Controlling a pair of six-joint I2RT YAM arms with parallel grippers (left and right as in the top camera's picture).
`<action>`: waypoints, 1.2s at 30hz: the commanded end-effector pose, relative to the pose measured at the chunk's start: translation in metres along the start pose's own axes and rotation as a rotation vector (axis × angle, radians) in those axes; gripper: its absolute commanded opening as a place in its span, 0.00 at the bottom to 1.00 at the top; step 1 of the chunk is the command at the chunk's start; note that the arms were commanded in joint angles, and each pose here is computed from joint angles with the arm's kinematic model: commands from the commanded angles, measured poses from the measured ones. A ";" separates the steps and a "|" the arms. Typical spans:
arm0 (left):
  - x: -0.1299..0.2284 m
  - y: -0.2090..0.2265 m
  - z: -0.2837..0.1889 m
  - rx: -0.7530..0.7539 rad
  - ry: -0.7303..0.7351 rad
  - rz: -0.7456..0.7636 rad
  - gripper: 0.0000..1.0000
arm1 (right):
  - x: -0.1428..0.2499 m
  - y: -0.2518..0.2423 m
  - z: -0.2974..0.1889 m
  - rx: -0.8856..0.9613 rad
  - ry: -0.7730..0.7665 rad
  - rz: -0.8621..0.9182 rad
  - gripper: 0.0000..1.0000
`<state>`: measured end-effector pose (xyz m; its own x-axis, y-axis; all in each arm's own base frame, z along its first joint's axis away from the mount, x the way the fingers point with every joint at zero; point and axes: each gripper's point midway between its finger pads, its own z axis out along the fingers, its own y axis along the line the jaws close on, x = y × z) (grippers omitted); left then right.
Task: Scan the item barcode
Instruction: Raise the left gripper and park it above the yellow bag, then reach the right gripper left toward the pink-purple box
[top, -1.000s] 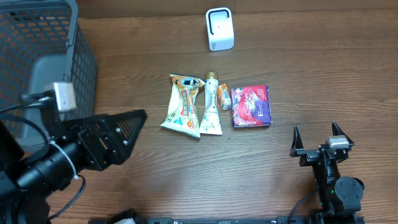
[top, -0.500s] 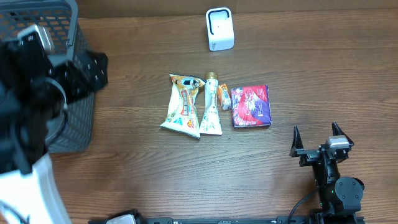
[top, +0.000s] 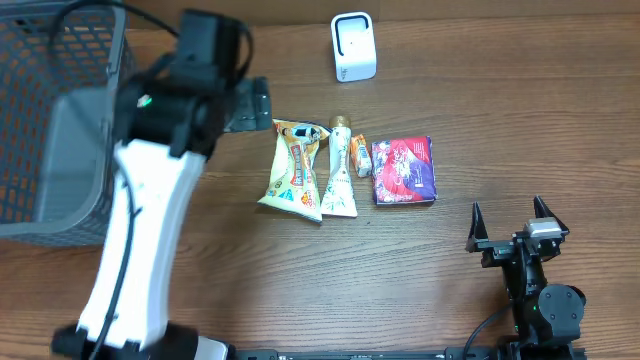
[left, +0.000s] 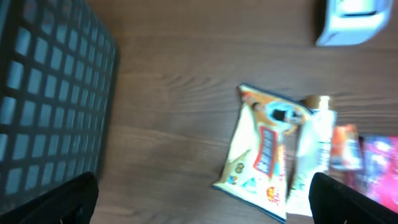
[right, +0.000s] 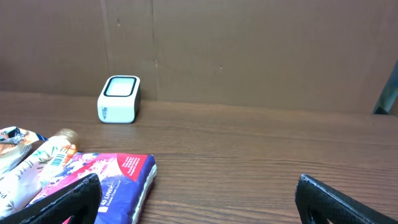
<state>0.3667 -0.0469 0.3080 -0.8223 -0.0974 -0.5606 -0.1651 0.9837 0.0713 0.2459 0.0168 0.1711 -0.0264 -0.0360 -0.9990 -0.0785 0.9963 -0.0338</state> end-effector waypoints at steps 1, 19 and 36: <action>0.005 0.013 0.039 -0.158 0.074 -0.123 1.00 | 0.001 0.001 0.000 -0.002 -0.006 -0.001 1.00; 0.040 0.021 0.157 -0.211 0.374 -0.179 1.00 | -0.021 0.017 -0.002 -0.098 -0.097 0.010 1.00; 0.046 0.019 0.169 -0.221 0.404 -0.170 1.00 | -0.142 0.098 -0.067 -0.649 -0.344 -0.012 1.00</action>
<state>0.4161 -0.0045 0.1466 -0.9149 -0.3385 -0.2200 -0.3833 0.8995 0.2097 0.1876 0.1152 0.2674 0.2438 0.0994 -0.9647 -0.6592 0.7466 -0.0897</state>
